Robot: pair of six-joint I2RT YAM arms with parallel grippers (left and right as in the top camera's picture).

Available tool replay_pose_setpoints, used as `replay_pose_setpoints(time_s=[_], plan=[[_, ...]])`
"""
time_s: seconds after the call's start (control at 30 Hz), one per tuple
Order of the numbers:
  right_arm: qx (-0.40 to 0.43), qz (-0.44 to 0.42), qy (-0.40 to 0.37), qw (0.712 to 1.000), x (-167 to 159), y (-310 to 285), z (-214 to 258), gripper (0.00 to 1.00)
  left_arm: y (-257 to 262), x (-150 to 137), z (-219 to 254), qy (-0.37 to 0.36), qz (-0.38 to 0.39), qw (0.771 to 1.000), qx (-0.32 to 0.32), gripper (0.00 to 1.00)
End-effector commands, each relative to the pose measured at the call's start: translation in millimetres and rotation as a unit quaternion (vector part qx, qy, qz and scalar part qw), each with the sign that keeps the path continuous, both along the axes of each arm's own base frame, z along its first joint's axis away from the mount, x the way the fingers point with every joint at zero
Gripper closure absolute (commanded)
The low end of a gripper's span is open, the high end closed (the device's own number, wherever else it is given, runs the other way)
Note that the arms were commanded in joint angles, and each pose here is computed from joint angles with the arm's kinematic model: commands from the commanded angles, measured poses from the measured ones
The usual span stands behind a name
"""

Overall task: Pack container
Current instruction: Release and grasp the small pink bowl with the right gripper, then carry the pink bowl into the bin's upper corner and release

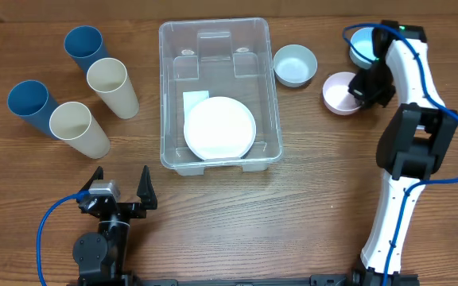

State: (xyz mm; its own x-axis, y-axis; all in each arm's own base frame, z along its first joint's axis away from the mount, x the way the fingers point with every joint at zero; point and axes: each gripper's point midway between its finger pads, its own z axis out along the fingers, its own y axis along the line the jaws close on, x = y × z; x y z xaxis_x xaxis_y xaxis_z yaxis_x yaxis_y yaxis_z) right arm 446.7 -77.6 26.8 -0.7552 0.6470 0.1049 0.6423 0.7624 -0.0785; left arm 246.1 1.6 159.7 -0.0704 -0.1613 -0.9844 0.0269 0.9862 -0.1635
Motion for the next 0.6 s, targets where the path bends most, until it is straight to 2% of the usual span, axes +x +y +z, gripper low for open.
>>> replay_pose_setpoints(time_s=[0.0, 0.2, 0.33, 0.37, 0.47, 0.57], plan=[[-0.039, -0.010, -0.035, 0.999, 3.5, -31.1, 43.2, 0.96, 2.3, -0.3, -0.2, -0.001, 0.005, 1.000, -0.004, 0.00], [-0.024, 0.030, -0.184, 0.982, 17.9, -0.9, 174.4, 0.96, 2.3, -0.3, -0.2, -0.001, 0.005, 1.000, -0.004, 0.00], [0.002, 0.122, -0.303, 0.945, 16.8, 70.9, 263.0, 0.96, 2.3, -0.3, -0.2, -0.001, 0.005, 1.000, -0.004, 0.00], [0.005, 0.160, -0.335, 0.928, 15.7, 100.2, 284.1, 0.96, 2.3, -0.3, -0.2, -0.001, 0.005, 1.000, -0.004, 0.00], [0.001, 0.249, -0.396, 0.884, 17.7, 187.1, 313.5, 0.96, 2.3, -0.3, -0.2, -0.001, 0.005, 1.000, -0.004, 0.00], [-0.015, 0.297, -0.418, 0.858, 25.1, 247.6, 308.9, 0.95, 2.3, -0.3, -0.2, -0.001, 0.005, 1.000, -0.004, 0.00]])
